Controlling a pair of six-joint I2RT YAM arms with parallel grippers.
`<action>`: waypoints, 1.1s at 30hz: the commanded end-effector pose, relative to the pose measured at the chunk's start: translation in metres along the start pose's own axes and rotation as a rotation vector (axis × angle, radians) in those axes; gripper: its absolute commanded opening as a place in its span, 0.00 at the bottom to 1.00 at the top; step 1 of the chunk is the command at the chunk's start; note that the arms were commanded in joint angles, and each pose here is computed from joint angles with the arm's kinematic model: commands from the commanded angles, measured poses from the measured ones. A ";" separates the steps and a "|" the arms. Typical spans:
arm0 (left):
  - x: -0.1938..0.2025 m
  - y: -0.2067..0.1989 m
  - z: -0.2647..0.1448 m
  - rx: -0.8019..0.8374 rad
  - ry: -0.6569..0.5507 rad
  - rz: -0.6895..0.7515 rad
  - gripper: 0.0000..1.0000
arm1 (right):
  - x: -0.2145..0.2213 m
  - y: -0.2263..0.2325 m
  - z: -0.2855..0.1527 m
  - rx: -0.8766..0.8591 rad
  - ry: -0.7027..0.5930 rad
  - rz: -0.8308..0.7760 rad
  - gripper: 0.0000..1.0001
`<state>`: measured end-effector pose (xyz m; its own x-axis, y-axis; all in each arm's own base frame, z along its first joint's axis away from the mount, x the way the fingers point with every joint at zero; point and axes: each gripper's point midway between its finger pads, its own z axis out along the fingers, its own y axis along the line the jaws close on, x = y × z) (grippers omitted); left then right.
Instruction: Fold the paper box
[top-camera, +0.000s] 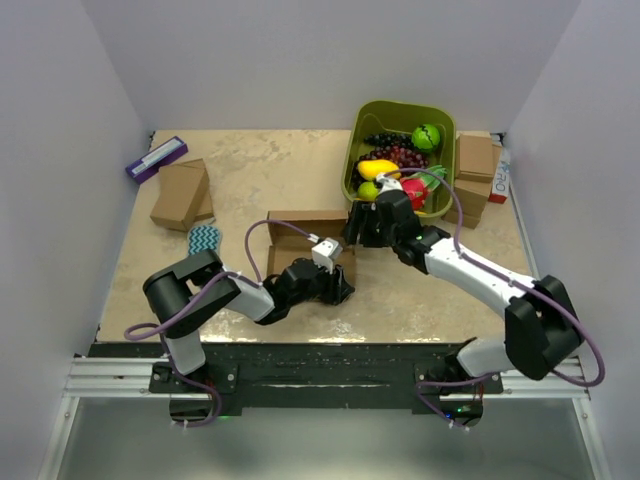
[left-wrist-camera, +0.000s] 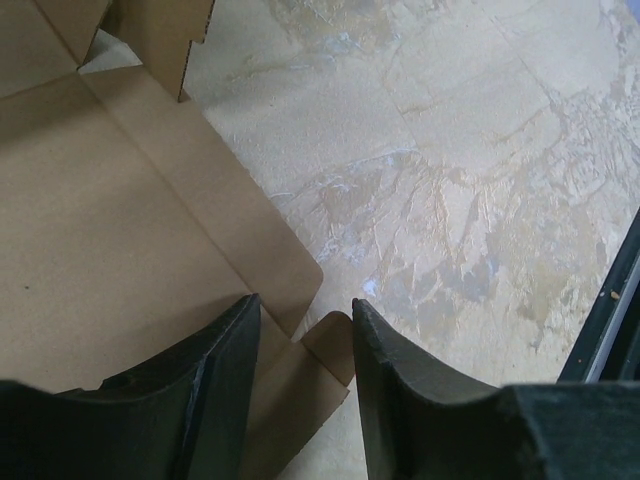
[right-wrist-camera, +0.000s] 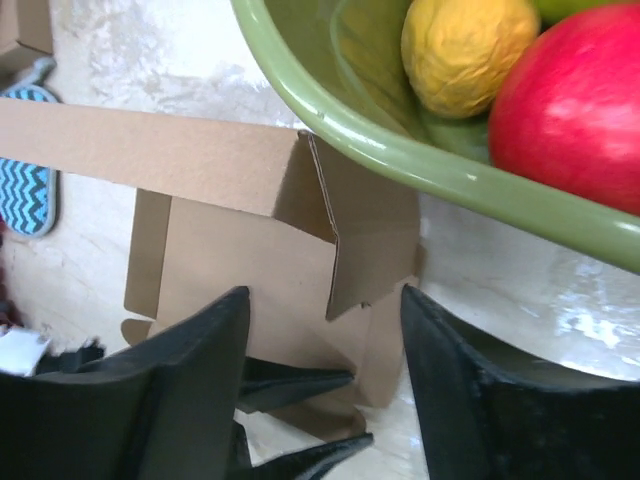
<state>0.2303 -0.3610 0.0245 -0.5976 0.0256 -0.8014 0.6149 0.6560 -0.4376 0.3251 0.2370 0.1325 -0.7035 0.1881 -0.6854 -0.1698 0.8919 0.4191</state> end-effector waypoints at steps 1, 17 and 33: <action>0.054 0.035 -0.019 -0.118 0.165 -0.014 0.47 | -0.035 -0.012 -0.031 0.034 -0.108 -0.026 0.74; 0.054 0.026 -0.021 -0.047 0.156 -0.004 0.46 | -0.009 -0.039 -0.008 -0.064 -0.130 -0.174 0.63; 0.057 0.024 -0.022 -0.024 0.157 -0.011 0.45 | 0.001 -0.002 0.035 -0.243 -0.175 -0.340 0.57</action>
<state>0.2223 -0.3533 0.0249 -0.5976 0.0111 -0.8017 0.6321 0.6218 -0.4625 0.3334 0.2392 0.0941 -0.5451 -0.0419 -0.8373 -0.4921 0.8246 0.2790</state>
